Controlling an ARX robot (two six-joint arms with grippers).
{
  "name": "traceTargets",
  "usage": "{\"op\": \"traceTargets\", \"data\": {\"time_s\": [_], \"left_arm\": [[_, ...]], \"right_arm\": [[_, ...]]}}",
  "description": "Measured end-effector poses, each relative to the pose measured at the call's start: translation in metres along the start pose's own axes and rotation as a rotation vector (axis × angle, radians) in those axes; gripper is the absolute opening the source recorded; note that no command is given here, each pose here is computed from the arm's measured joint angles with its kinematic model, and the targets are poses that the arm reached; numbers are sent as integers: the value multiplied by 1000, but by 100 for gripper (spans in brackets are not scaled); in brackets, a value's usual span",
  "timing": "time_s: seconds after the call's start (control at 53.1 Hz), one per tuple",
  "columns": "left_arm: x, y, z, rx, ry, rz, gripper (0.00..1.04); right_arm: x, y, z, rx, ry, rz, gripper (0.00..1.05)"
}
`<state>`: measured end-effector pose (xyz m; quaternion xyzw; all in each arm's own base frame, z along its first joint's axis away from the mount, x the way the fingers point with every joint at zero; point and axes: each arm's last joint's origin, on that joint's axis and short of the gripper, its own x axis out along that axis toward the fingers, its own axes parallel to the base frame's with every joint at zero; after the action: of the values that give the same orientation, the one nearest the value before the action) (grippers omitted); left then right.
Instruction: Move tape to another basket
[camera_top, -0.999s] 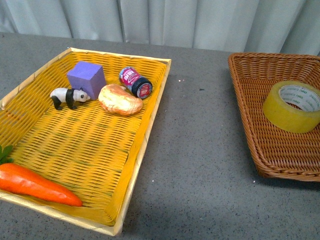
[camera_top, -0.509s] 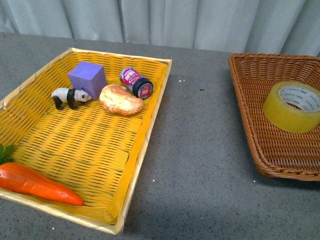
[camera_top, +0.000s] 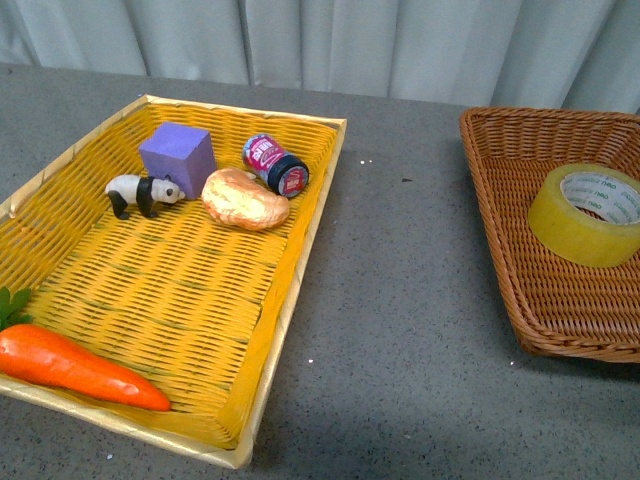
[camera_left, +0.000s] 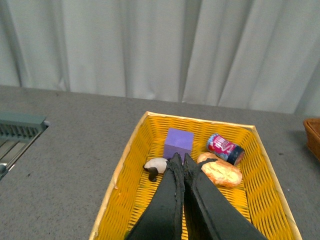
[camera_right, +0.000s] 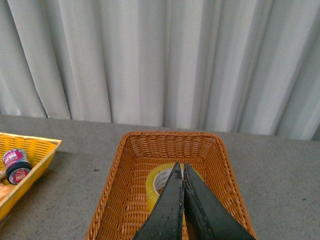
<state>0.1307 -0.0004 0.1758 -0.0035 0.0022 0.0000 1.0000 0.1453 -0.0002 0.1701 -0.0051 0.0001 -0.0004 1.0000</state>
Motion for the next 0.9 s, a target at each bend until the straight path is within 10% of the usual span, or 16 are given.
{"op": "traceTargets", "data": {"time_s": [0.904], "left_arm": [[-23,0,-3,0,-29,-2,4]], "right_arm": [[-32,0,-2,0,-9,0,1]]}}
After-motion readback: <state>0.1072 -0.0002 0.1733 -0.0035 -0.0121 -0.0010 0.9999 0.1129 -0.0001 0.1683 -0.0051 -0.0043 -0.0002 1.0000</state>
